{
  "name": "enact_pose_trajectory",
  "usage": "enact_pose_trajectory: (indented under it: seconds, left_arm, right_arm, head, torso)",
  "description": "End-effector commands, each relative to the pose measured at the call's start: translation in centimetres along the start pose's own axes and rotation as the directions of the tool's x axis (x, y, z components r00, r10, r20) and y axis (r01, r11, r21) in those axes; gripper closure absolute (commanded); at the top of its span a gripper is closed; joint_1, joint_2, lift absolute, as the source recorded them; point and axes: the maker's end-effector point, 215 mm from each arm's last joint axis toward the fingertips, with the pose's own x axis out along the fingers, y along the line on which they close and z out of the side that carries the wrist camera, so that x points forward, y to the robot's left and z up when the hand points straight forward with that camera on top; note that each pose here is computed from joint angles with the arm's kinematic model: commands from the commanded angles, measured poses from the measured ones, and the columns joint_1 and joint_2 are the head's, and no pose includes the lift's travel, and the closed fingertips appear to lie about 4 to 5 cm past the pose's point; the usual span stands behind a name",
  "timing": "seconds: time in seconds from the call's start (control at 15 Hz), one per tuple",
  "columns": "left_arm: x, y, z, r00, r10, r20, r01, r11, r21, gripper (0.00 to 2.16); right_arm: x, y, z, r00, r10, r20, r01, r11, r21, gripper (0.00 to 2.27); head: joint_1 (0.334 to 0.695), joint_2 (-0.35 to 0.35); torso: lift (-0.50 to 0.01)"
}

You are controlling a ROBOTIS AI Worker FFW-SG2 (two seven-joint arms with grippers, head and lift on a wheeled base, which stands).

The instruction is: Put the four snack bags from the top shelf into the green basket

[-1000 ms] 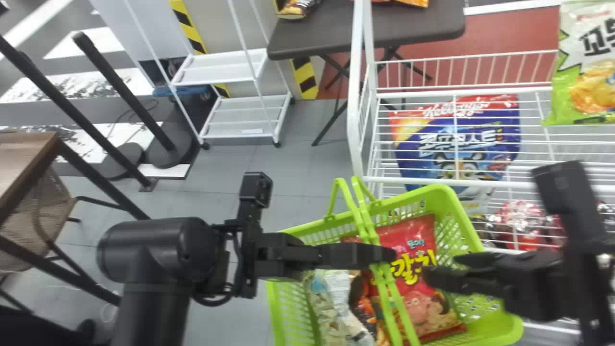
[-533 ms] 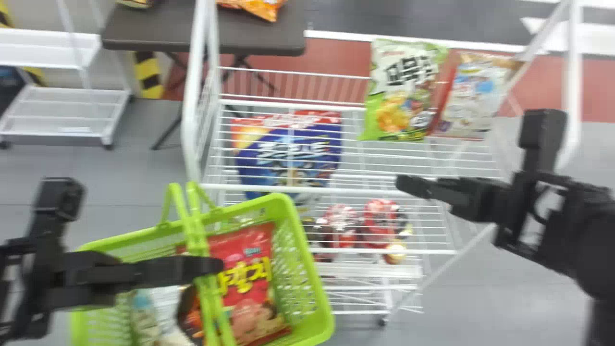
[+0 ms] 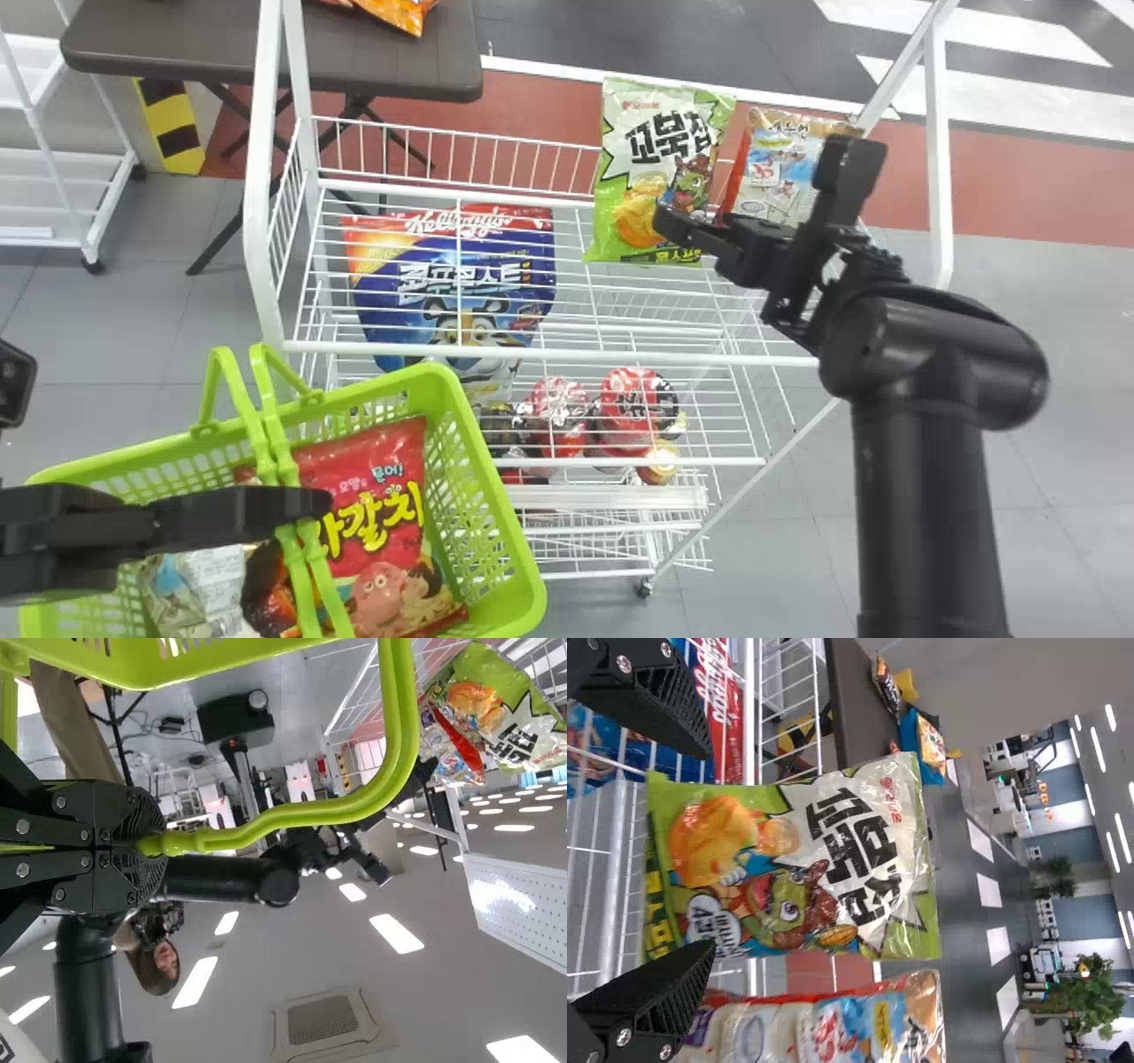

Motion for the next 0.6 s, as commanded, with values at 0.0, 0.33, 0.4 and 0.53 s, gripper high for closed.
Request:
enact_pose_trajectory:
  seconds: [0.0,0.33,0.4,0.53]
  left_arm:
    - [0.1,-0.2,-0.1,1.000,-0.012,-0.002,0.012,1.000,-0.009,2.15]
    - [-0.3,0.1,-0.3,1.000,-0.006,0.001,0.006,1.000,-0.019,2.15]
    - [-0.3,0.1,-0.3,1.000,-0.006,0.001,0.006,1.000,-0.019,2.15]
    - [-0.5,0.2,-0.4,1.000,-0.003,0.002,0.003,1.000,-0.023,2.15]
  right_arm:
    - [3.5,1.6,0.2,1.000,0.018,0.002,-0.018,0.999,-0.037,0.06]
    - [8.1,1.5,-0.7,0.989,-0.134,-0.066,0.119,0.973,-0.197,0.05]
    - [8.4,1.6,-1.0,0.986,-0.143,-0.091,0.121,0.971,-0.207,0.10]
    - [8.2,1.6,-3.0,0.972,-0.157,-0.172,0.122,0.973,-0.195,0.78]
  head:
    - [0.695,-0.216]
    - [0.695,-0.173]
    - [0.695,-0.169]
    - [0.695,-0.161]
  torso:
    - [0.000]
    - [0.000]
    - [0.000]
    - [0.000]
